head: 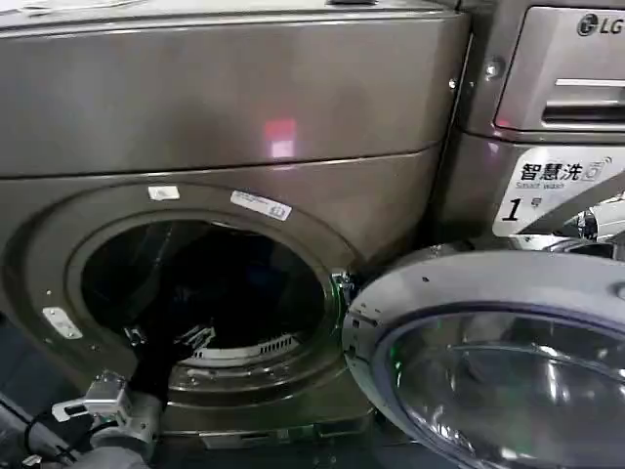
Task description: Grasp the clothes from the dryer.
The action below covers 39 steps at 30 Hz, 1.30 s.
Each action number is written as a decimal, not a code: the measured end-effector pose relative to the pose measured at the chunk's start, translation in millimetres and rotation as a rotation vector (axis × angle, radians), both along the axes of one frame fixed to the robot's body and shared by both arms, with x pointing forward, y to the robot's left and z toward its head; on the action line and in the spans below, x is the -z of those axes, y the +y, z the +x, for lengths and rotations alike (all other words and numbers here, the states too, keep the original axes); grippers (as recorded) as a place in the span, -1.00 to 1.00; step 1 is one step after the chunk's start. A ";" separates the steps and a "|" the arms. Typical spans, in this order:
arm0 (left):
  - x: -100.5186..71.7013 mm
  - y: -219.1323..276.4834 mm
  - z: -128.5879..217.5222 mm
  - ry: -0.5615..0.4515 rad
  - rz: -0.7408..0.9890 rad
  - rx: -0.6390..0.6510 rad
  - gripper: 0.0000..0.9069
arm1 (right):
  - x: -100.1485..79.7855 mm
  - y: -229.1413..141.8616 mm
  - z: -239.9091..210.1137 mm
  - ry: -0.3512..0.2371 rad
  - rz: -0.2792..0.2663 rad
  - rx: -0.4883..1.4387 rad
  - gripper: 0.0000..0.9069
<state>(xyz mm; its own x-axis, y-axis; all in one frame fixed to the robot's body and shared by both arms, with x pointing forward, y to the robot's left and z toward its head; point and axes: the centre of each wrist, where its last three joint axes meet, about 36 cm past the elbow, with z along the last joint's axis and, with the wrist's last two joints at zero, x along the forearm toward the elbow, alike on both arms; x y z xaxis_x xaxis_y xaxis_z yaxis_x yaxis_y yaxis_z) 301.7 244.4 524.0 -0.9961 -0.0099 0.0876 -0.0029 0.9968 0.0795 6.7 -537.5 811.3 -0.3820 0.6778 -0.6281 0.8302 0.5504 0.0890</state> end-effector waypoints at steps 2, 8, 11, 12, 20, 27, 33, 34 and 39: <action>1.9 2.2 4.8 -0.007 0.000 0.000 1.00 | -1.9 3.0 -1.4 0.007 -0.009 0.002 1.00; 14.2 5.7 42.4 -0.048 -0.013 0.002 1.00 | -13.2 12.8 -8.2 0.014 -0.042 -0.002 1.00; 22.2 5.7 69.9 -0.066 -0.021 0.012 1.00 | -16.4 14.6 -13.1 0.010 -0.059 -0.001 1.00; 24.7 5.2 80.3 -0.070 -0.023 0.016 1.00 | -17.0 15.7 -14.2 0.008 -0.064 -0.002 1.00; 42.8 3.9 175.6 -0.073 -0.023 0.033 1.00 | -20.8 17.0 -24.3 -0.013 -0.087 0.013 1.00; 60.2 4.1 259.2 -0.023 0.005 0.043 1.00 | -26.9 13.1 -28.7 -0.027 -0.092 0.027 1.00; 60.1 8.3 319.4 0.075 0.117 0.130 1.00 | -26.8 9.4 -29.8 -0.035 -0.086 0.026 1.00; 58.6 9.4 328.2 0.093 0.141 0.154 1.00 | -27.1 8.7 -29.9 -0.037 -0.086 0.026 1.00; 58.3 6.2 371.7 0.211 0.303 0.305 1.00 | -27.1 5.4 -31.7 -0.049 -0.082 0.026 1.00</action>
<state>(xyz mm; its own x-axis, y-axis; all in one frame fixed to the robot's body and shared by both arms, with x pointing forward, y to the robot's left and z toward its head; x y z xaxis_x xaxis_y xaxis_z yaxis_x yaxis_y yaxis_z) 673.3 250.6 465.7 -0.9182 0.2240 0.3268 0.3340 0.8813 0.3344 -25.1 -532.0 838.4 -0.3321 0.6323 -0.6999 0.8400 0.5358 0.0855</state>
